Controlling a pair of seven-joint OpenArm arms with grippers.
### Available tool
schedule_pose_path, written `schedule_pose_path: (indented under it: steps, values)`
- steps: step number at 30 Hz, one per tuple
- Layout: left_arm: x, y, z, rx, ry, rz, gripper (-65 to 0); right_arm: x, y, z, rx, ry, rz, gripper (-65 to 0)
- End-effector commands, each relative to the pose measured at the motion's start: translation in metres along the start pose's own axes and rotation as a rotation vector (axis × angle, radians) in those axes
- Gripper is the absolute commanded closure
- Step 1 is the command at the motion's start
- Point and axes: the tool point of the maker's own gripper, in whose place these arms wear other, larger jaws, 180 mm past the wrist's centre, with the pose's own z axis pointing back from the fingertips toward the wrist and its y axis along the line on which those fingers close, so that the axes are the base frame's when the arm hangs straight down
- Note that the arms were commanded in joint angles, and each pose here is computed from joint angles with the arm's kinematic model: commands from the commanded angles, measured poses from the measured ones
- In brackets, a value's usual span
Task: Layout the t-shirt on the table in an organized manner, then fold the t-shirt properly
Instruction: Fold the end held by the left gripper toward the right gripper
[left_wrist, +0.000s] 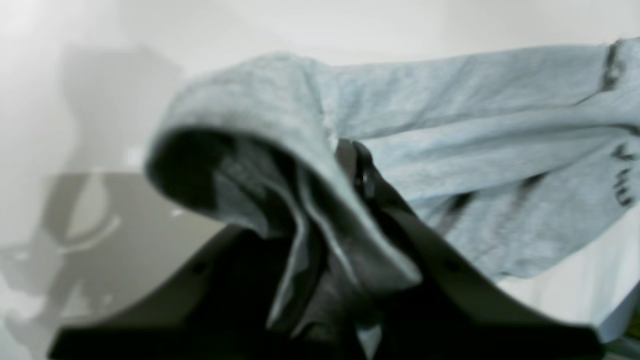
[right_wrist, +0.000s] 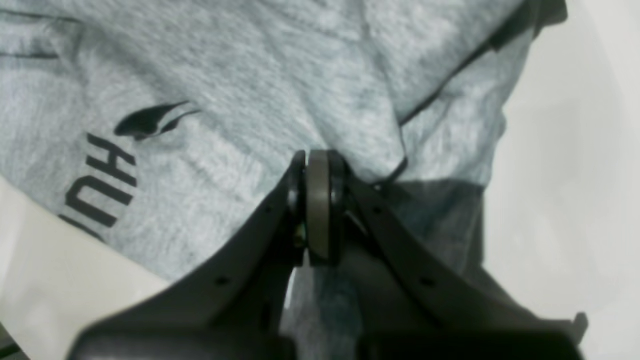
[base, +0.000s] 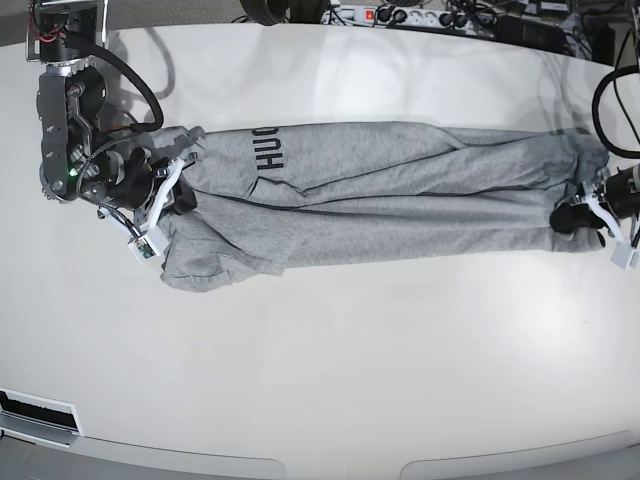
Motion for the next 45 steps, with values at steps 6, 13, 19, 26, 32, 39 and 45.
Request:
schedule_pose_path:
  steps: [6, 13, 19, 26, 32, 39, 45]
  values:
    - [0.026, -0.032, 0.008, -0.185, -0.068, 0.141, 0.0, 0.028, -0.009, 0.006, -0.013, -0.064, 0.026, 0.0]
    - [0.02, -0.069, 0.015, -0.358, 0.025, 0.179, 0.0, 0.028, -0.009, 0.006, -0.012, -0.067, 0.025, 0.0]
    - [0.036, -0.098, 0.013, -0.416, -0.006, 0.089, 0.0, 0.025, -0.01, 0.006, -0.02, -0.057, 0.021, 0.0]
    - [0.043, -0.171, -0.007, -0.585, -0.056, 0.012, 0.0, 0.026, -0.01, 0.006, -0.018, -0.06, 0.02, 0.0]
    - [0.036, -0.213, -0.027, -0.692, -0.092, 0.071, 0.0, 0.021, -0.01, 0.005, -0.02, -0.034, 0.021, 0.0]
    - [0.026, -0.225, -0.057, -0.623, -0.114, 0.049, 0.0, 0.02, -0.01, 0.005, -0.018, -0.03, 0.021, 0.0]
    - [0.017, -0.26, -0.058, -0.75, -0.078, 0.085, -26.4, 0.018, -0.007, 0.005, 0.0, -0.018, 0.038, 0.0]
